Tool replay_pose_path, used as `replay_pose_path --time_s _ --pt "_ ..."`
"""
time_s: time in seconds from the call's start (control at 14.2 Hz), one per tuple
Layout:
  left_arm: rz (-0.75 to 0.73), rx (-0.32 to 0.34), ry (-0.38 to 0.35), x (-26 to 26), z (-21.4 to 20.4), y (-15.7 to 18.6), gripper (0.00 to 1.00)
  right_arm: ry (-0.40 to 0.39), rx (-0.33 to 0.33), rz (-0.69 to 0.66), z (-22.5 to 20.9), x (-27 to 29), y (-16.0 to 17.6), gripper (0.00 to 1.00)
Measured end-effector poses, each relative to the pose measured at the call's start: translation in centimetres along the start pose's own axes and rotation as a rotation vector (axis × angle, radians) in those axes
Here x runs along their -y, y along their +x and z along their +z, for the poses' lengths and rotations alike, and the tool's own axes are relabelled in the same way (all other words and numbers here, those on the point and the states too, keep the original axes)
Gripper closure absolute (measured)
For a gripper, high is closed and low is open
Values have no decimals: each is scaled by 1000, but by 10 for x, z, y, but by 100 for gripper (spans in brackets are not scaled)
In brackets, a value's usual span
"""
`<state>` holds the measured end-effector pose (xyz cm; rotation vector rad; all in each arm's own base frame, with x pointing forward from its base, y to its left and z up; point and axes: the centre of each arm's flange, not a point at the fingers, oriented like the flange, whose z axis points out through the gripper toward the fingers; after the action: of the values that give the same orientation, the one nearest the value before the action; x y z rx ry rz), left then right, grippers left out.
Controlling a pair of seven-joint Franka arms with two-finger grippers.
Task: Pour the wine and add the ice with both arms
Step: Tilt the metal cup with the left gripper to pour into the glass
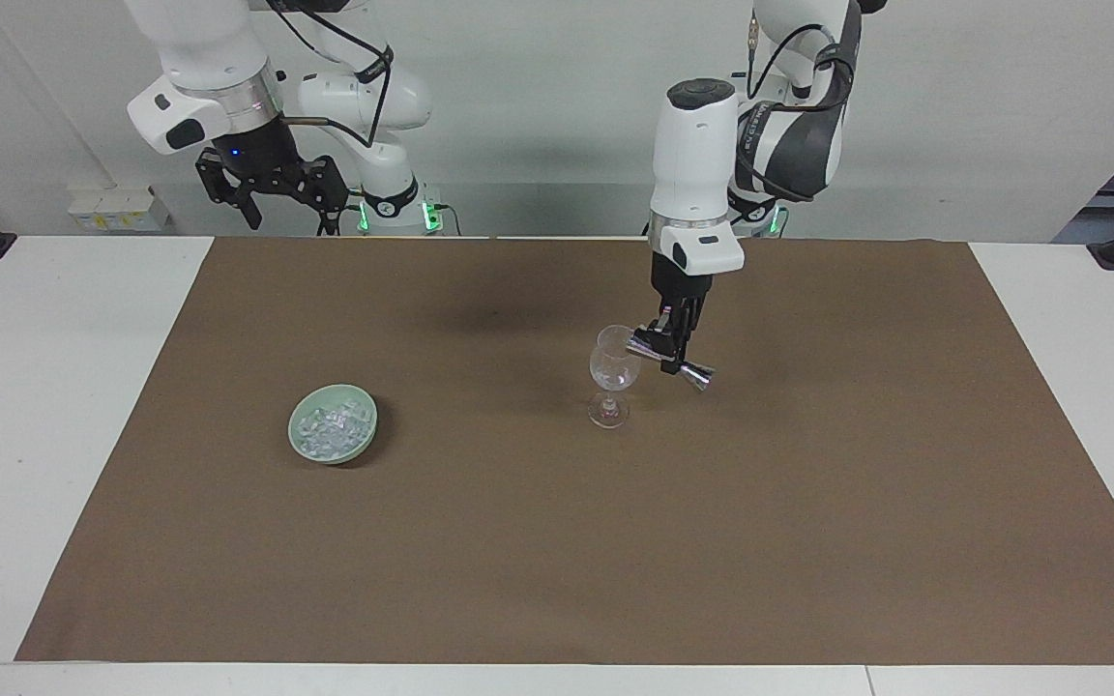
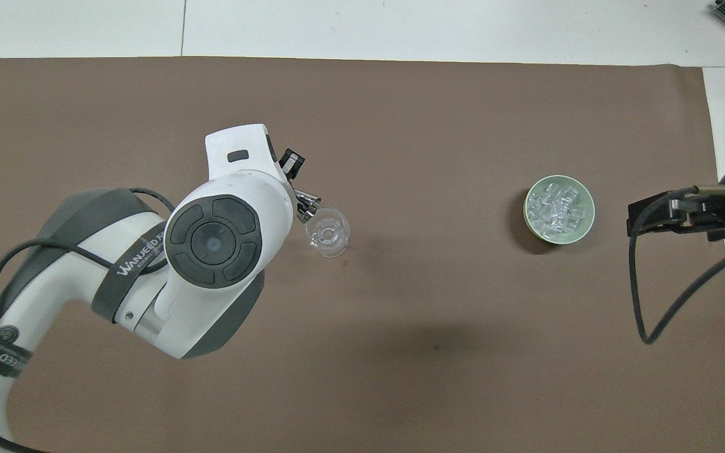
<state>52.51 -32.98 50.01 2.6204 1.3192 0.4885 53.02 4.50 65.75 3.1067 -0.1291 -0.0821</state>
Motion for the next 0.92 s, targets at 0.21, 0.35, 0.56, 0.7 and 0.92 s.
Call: replay_pose_path --time_s 0.21,0.35,0.56,0.7,0.92 --pt "8 -4 3 0 2 -2 78 0 0 0 0 0 0 0" --pt "21 -5 6 0 5 -8 78 0 0 0 0 0 0 0" --pt "27 -4 6 -1 5 -11 78 0 0 0 0 0 0 0" --pt "27 -4 6 -1 5 -11 78 0 0 0 0 0 0 0" --pt "27 -4 6 -1 5 -11 78 0 0 0 0 0 0 0"
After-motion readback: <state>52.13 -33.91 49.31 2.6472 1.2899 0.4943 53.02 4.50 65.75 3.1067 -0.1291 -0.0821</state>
